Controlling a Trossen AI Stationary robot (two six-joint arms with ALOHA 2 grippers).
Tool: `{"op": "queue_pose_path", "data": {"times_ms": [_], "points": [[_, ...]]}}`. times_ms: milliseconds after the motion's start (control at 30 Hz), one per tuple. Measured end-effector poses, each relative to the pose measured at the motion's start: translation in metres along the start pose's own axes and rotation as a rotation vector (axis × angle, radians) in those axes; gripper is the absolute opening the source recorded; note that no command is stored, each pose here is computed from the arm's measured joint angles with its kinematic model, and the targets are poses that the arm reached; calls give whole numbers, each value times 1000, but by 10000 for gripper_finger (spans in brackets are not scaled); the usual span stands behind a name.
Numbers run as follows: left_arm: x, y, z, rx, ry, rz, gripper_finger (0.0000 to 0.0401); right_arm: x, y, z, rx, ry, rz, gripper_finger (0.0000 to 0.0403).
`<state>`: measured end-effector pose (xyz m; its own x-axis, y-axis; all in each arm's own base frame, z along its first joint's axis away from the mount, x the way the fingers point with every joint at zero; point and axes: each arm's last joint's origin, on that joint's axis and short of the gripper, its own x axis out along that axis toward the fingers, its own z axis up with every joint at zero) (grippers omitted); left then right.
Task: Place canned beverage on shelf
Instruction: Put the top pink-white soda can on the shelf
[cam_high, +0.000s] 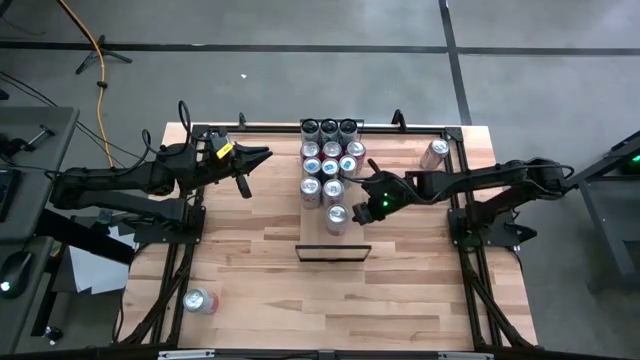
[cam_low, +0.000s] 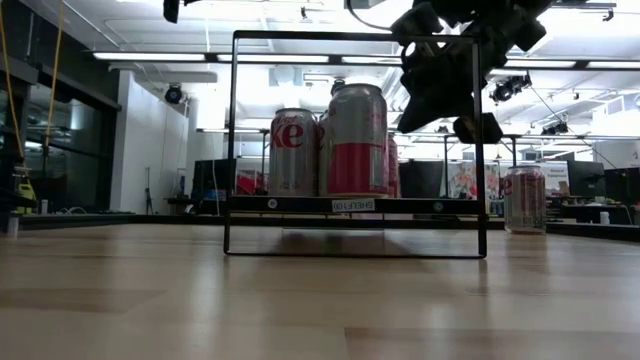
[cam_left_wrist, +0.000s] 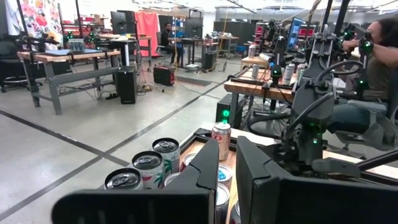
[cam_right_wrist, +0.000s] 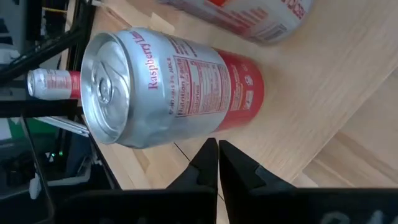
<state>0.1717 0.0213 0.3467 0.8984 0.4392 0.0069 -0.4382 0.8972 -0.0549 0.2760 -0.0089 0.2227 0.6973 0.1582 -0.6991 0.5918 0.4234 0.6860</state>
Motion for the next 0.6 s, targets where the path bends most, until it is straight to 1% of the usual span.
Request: {"op": "queue_pose_path", "data": {"times_ms": [267, 600], "points": [[0, 0, 0, 0, 0, 0, 3, 4, 1, 3, 31, -45, 7, 0], [0, 0, 0, 0, 0, 0, 3, 33, 8, 5, 23, -58, 104, 0]]}}
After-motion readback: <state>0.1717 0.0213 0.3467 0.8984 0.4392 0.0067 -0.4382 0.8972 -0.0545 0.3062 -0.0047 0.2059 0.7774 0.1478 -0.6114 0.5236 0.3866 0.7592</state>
